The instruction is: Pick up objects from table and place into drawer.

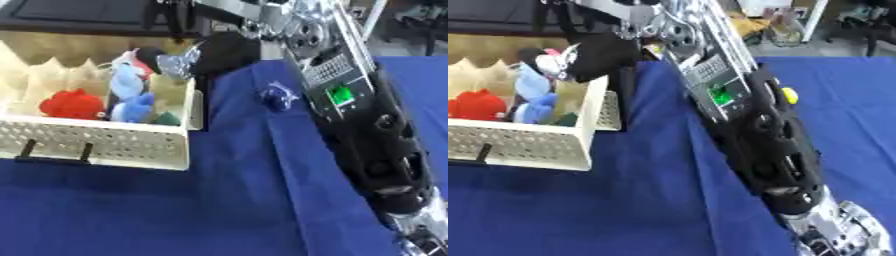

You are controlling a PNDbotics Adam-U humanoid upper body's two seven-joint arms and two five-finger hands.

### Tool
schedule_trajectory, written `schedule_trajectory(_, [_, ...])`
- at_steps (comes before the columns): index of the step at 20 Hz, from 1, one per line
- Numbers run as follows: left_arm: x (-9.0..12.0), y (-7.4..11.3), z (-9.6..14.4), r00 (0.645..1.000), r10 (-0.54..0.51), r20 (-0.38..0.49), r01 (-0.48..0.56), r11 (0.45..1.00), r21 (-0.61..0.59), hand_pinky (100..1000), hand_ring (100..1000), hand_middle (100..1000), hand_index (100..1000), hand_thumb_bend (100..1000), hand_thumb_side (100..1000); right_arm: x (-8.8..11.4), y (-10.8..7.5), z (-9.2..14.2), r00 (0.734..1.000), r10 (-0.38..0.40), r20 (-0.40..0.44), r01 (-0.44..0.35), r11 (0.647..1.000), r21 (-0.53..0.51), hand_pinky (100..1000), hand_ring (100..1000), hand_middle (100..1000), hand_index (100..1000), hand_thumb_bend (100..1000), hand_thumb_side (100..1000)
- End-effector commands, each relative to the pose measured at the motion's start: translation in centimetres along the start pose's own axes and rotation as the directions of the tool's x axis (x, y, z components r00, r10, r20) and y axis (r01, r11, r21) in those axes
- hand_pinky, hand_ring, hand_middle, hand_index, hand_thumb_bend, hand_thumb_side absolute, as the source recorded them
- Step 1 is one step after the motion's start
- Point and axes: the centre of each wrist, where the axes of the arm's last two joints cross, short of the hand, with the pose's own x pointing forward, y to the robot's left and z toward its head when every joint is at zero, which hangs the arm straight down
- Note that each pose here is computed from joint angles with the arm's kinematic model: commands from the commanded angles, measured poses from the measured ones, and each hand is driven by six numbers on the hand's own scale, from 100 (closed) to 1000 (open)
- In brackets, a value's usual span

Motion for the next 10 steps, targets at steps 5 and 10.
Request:
schedule_trajectory(5, [0.3, 0.2, -0.5, 1.0, -0.002, 0.024, 0.003, 1.0, -0.016, 655, 656, 811, 864, 301, 1000, 0.7, -3.5, 3.3, 1.0, -0.025, -0.011, 0.022, 0.981, -0.195, 570, 824, 420, 736, 310, 613])
schedule_trajectory(10, [0.3, 0.3, -0.4, 1.0, -0.005, 0.027, 0.006, 1.0, -0.011, 655, 656, 810, 863, 299, 1000, 1.3, -5.0, 6.4, 0.998, -0.058, -0.025, 0.047, 0.943, -0.329, 554, 818, 429, 737, 298, 633])
